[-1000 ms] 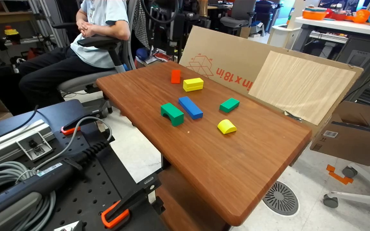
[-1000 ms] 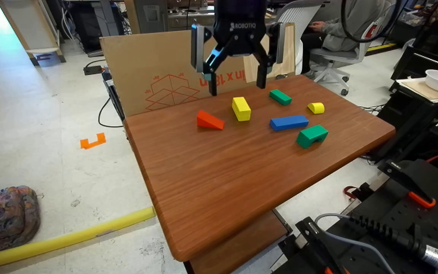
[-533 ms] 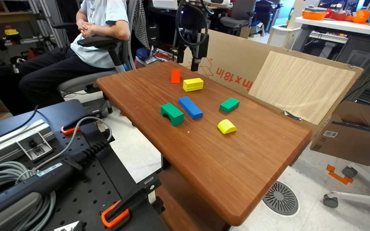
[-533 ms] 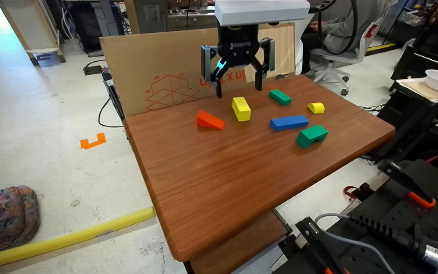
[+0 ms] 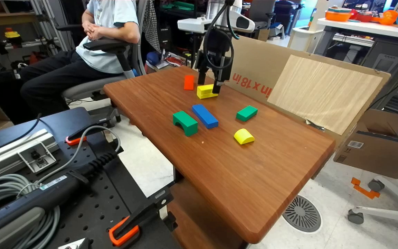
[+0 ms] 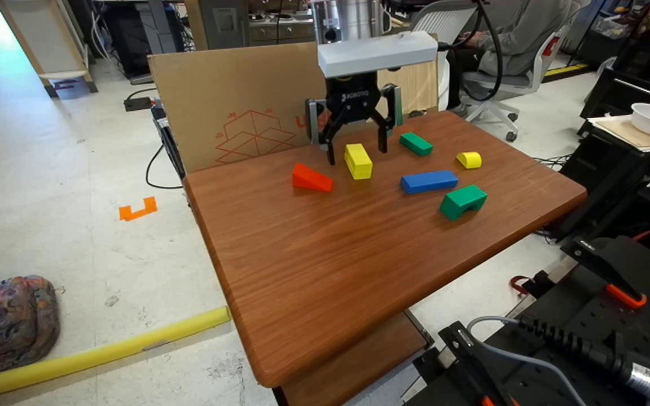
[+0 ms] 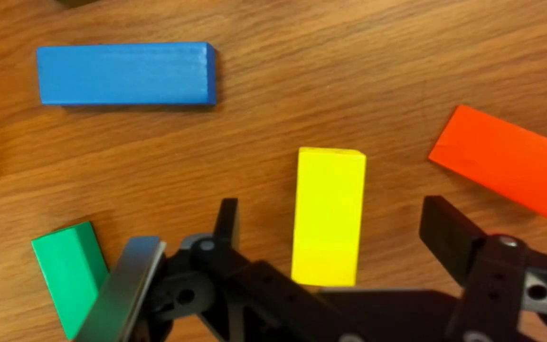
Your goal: Put the yellow block on the green block
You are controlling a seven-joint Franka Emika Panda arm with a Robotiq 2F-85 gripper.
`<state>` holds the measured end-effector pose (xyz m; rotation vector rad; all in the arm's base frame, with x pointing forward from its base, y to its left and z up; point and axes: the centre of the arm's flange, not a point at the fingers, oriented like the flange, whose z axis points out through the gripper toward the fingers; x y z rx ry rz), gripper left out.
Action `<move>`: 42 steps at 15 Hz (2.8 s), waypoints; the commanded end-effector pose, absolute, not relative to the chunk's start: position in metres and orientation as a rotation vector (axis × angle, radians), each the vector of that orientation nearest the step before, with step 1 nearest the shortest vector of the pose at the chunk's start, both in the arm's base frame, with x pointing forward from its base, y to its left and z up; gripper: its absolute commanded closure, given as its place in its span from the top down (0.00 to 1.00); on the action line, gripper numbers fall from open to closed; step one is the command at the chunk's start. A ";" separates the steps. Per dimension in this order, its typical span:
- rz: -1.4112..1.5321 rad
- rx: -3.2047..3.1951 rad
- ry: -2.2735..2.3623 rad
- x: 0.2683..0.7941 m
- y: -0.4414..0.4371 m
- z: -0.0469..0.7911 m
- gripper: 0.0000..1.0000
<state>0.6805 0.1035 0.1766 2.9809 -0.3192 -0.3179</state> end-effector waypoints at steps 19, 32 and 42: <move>-0.568 2.835 0.487 0.541 0.154 0.223 0.08; -0.539 2.314 1.305 0.526 0.120 0.220 0.08; -0.370 1.840 1.818 0.544 0.072 0.211 0.08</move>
